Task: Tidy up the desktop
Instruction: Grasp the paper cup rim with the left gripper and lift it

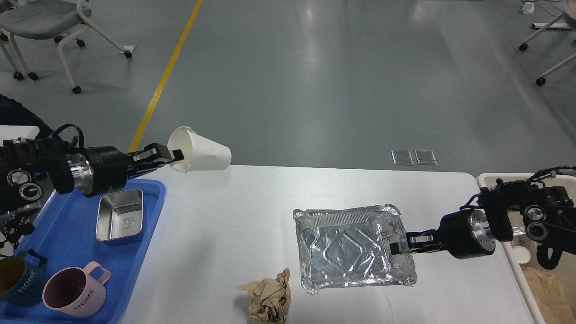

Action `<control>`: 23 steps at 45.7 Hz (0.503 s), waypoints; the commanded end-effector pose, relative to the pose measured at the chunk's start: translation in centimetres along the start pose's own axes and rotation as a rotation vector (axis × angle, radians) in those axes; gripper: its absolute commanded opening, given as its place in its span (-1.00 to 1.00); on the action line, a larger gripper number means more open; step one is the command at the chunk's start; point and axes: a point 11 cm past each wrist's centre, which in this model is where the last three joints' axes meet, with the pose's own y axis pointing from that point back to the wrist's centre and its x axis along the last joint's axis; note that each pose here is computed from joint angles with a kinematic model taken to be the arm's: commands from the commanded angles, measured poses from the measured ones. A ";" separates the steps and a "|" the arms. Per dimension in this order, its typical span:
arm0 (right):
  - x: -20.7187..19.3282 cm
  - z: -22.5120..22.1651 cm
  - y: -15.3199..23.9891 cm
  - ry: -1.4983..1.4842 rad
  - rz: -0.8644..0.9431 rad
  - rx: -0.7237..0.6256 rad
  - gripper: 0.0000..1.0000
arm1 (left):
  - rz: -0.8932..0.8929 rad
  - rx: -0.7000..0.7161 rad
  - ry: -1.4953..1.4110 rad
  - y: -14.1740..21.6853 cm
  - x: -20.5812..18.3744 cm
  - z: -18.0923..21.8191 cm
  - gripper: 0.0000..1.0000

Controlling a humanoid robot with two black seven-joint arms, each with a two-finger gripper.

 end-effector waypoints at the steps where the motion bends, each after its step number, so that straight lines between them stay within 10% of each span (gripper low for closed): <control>1: -0.5 -0.1 -0.6 0.001 -0.027 0.004 -1.00 | -0.023 -0.087 -0.048 -1.7 0.6 4.4 -0.97; 23: 0.7 -1.6 -2.7 0.061 -0.063 0.007 -1.00 | -0.301 -0.284 -0.194 -8.8 -7.1 13.9 -0.94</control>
